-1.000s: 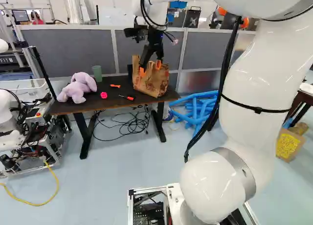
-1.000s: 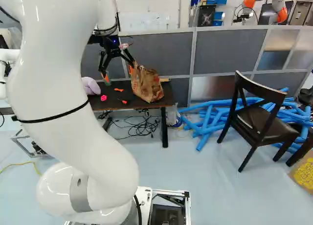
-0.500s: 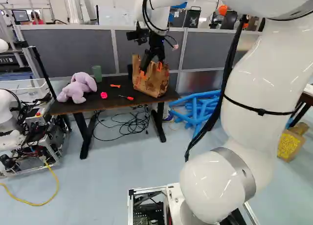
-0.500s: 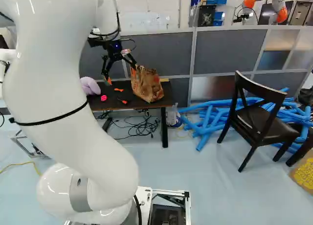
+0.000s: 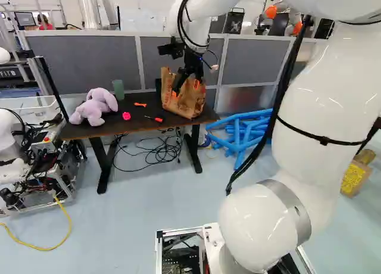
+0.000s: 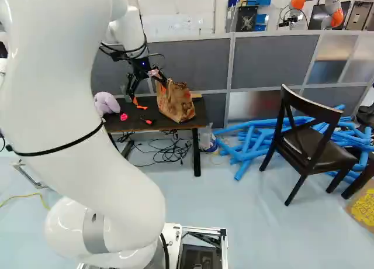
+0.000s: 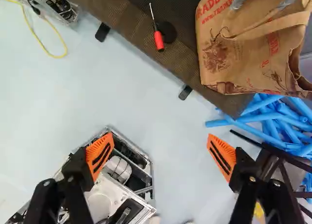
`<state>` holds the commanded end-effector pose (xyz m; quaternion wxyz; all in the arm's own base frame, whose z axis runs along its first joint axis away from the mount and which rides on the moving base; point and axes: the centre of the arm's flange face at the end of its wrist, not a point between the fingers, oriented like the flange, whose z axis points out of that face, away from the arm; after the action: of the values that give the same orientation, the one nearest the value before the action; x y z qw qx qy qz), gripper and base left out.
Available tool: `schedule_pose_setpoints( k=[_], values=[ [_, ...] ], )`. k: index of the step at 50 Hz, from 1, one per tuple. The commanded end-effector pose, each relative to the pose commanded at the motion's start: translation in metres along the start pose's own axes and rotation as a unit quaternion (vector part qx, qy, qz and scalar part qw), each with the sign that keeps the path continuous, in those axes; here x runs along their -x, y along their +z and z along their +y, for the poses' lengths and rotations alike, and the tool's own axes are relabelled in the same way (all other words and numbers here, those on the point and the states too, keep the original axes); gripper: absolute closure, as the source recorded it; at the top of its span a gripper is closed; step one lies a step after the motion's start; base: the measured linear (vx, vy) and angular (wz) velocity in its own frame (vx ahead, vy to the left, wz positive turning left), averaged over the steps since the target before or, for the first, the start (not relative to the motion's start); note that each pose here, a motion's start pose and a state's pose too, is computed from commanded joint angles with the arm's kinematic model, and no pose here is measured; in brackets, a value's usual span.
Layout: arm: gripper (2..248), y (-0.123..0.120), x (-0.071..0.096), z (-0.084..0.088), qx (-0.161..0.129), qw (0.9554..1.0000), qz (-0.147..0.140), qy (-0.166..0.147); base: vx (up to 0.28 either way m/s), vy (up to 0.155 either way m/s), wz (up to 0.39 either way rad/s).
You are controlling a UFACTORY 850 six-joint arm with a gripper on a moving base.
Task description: Pick up the bag on the ground and place it on the table
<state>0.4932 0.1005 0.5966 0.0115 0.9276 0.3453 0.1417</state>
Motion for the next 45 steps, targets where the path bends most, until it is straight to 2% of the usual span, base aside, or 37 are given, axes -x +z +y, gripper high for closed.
schedule_pose_setpoints(
  k=[13,25,35,45],
  values=[
    [3,0.018,0.017,0.000,0.021,0.9990,0.030,0.027,0.000,0.000,0.000],
    [3,0.036,0.036,-0.001,0.043,0.9956,0.062,0.055,0.000,0.000,0.000],
    [3,0.051,0.054,-0.003,0.062,0.9904,0.093,0.081,0.000,0.000,0.000],
    [3,0.067,0.075,-0.007,0.081,0.9826,0.127,0.108,0.000,0.000,0.000]
  ],
)
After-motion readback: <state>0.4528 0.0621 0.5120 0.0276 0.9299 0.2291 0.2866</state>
